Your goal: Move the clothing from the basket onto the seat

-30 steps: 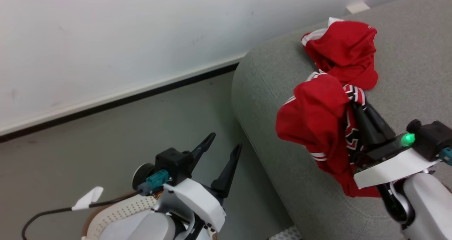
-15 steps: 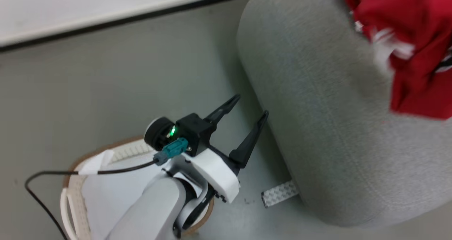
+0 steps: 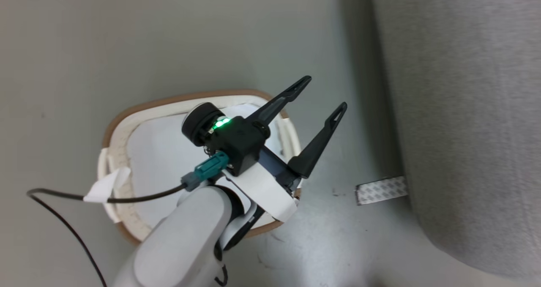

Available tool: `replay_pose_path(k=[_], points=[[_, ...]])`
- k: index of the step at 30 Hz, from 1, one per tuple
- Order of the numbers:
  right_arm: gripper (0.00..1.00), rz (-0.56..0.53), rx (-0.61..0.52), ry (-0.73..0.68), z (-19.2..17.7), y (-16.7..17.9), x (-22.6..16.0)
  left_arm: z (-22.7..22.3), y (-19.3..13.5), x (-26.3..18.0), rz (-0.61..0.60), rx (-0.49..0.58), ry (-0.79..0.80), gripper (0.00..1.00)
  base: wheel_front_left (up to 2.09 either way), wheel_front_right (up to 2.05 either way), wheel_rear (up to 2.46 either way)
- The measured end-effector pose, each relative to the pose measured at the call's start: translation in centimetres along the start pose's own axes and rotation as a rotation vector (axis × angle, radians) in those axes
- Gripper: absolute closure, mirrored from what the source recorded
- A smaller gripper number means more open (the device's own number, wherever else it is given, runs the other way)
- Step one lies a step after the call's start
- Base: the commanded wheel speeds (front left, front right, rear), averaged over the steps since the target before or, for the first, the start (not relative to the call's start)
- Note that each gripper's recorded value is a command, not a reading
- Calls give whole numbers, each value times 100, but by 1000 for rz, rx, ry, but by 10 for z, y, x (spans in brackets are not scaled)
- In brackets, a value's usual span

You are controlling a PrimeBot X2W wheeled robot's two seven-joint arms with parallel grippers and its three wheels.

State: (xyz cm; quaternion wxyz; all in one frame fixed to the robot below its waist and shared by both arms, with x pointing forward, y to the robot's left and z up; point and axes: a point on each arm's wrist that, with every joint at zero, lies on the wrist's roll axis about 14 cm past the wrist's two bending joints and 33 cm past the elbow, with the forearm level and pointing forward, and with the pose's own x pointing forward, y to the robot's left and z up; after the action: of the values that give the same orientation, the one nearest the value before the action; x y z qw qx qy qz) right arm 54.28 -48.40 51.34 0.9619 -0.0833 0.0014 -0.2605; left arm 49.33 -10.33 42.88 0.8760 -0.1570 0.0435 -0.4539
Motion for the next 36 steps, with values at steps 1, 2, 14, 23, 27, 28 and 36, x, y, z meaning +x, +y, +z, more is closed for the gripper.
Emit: replay_pose_path(k=[1, 2, 14, 23, 27, 28, 36], points=[[0, -1, 11, 37, -18, 7, -3, -3, 5, -3, 15, -3, 4, 0, 0, 0, 0], [0, 1, 21, 70, -35, 13, -8, -6, 11, -7, 33, -5, 7, 0, 0, 0, 0], [0, 92, 67, 47, -35, 43, -99, 17, 35, -48, 230, 59, -42, 0, 0, 0, 0], [0, 196, 118, -47, 8, 56, -182, 46, 37, -104, 422, 128, -50, 0, 0, 0, 0], [0, 246, 136, -84, 23, 64, -213, 69, 38, -133, 522, 151, -96, 0, 0, 0, 0], [0, 258, 146, -86, 24, 68, -221, 71, 36, -141, 543, 152, -98, 0, 0, 0, 0], [0, 378, 208, -39, 14, 101, -285, 81, 28, -207, 697, 167, -121, 0, 0, 0, 0]])
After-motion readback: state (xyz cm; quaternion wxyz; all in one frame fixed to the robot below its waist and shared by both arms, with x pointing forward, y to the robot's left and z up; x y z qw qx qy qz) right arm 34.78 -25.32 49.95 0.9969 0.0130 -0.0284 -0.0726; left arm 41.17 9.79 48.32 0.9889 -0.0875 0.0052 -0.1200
